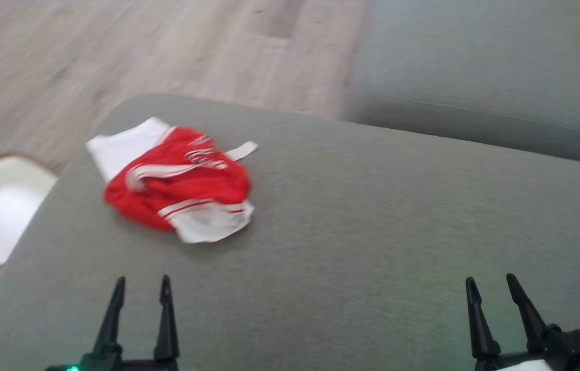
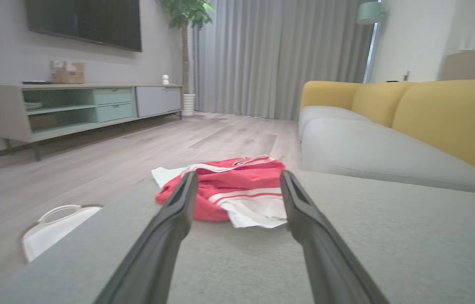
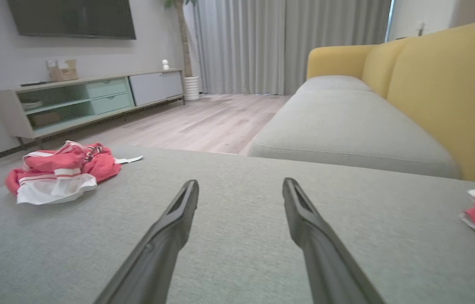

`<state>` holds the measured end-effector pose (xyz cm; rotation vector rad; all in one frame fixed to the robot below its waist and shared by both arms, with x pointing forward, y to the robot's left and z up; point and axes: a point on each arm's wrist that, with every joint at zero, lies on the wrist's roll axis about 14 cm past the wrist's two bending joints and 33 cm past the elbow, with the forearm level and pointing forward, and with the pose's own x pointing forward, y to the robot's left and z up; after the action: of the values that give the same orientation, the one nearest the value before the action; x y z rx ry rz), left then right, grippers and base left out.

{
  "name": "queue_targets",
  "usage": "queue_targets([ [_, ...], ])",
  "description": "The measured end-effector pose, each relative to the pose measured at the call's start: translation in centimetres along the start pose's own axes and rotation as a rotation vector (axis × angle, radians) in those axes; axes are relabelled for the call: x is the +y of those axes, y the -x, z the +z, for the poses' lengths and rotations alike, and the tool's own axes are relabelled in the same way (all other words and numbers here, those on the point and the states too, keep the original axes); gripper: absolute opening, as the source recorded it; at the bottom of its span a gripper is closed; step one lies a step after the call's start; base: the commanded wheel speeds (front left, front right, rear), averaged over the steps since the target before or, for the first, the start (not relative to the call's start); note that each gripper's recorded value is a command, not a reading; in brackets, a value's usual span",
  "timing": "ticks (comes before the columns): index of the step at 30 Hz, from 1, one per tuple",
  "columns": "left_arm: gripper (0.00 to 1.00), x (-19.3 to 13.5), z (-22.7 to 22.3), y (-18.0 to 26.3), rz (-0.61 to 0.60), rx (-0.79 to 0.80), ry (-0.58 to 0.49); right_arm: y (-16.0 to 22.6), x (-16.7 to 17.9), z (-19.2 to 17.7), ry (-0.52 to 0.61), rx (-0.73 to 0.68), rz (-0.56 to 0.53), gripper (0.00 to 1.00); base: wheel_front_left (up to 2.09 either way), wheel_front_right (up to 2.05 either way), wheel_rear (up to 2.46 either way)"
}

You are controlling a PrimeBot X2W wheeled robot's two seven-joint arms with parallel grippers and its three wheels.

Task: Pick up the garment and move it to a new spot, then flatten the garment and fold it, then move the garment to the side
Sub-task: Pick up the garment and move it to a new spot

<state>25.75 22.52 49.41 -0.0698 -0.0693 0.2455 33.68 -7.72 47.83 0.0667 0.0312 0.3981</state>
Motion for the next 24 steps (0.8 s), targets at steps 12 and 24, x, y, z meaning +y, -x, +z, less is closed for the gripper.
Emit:
queue_targets([
  [12, 1.00, 8.3, 0.8, 3.3, 0.320, 0.007, -0.056, -6.1, 6.6, -0.7, -0.023, 0.022, 0.242, 1.00, 0.00, 0.00, 0.00],
  [24, 1.00, 9.5, 6.8, -5.2, 0.277, -0.148, -0.169, -8.3, 3.1, -4.0, 0.068, 0.096, 0.275, 1.00, 0.00, 0.00, 0.00],
])
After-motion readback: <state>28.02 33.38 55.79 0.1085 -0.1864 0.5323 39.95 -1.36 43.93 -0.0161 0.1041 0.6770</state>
